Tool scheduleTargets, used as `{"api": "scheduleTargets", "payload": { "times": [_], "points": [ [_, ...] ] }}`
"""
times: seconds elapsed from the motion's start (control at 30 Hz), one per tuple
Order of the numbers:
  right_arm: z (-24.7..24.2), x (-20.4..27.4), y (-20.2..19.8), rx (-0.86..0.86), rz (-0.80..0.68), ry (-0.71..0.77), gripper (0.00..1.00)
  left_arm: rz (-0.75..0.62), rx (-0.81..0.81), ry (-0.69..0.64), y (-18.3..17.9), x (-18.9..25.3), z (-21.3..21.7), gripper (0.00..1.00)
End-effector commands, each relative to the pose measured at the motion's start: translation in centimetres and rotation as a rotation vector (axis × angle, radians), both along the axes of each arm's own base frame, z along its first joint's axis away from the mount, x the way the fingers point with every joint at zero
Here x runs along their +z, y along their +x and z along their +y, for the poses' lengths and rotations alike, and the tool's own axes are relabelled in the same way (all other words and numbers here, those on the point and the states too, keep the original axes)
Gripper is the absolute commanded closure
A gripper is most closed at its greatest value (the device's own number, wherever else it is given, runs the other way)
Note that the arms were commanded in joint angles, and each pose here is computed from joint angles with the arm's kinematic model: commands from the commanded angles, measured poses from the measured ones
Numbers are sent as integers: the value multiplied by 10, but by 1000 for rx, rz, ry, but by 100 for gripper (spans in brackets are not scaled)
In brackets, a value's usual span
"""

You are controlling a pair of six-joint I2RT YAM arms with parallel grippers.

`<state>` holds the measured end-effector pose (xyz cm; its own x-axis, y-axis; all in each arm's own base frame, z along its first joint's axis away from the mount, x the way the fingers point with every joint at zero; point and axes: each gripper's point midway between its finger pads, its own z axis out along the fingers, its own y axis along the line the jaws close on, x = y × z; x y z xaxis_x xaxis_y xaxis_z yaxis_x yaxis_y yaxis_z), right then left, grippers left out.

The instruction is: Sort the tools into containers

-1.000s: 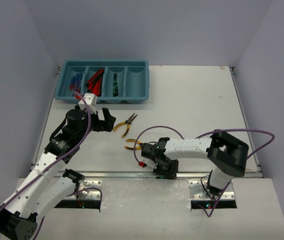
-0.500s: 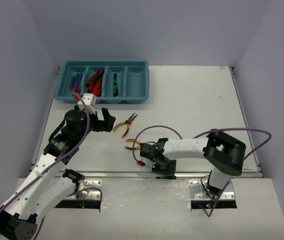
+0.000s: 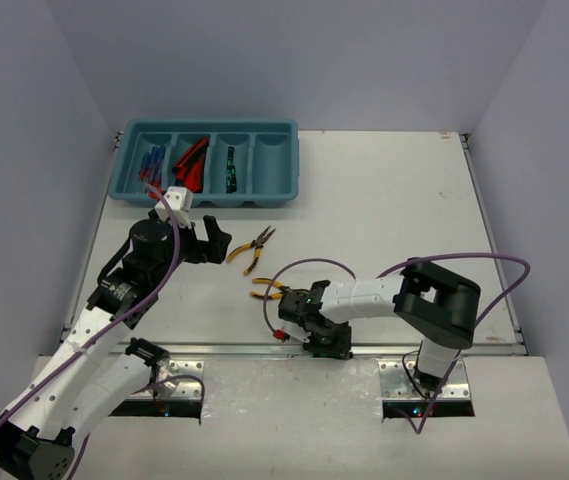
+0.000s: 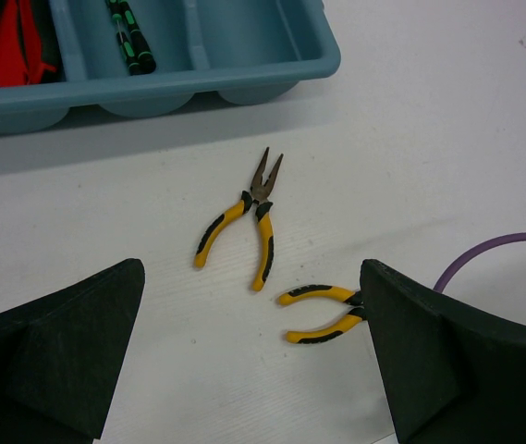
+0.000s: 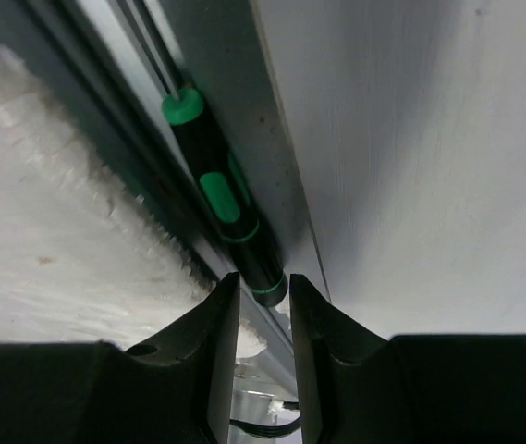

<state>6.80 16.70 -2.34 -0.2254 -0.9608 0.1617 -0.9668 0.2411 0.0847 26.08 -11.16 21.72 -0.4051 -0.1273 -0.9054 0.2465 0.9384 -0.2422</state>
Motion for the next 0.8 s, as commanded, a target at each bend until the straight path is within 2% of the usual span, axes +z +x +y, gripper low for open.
{"api": "scheduleTargets", "payload": {
  "times": [0.0, 0.2, 0.27, 0.33, 0.5, 0.77],
  "points": [
    [-8, -10, -12, 23, 51, -57, 71, -51, -10, -9, 1, 16, -1, 0],
    [-9, -18, -2, 45, 4, -66, 68, -50, -13, -8, 1, 15, -2, 0],
    [-11, -21, -3, 54, 12, -80, 74, -51, -13, -9, 1, 16, -2, 0],
    [-8, -22, 0, 62, -4, -60, 85, -52, -10, -8, 1, 16, -1, 0],
    [0, -15, 11, 69, -66, -17, 98, -50, -10, -7, 1, 15, -1, 0],
    [16, 13, 21, 71, -138, 53, 100, -49, -6, -5, 2, 15, -1, 0]
  ]
}}
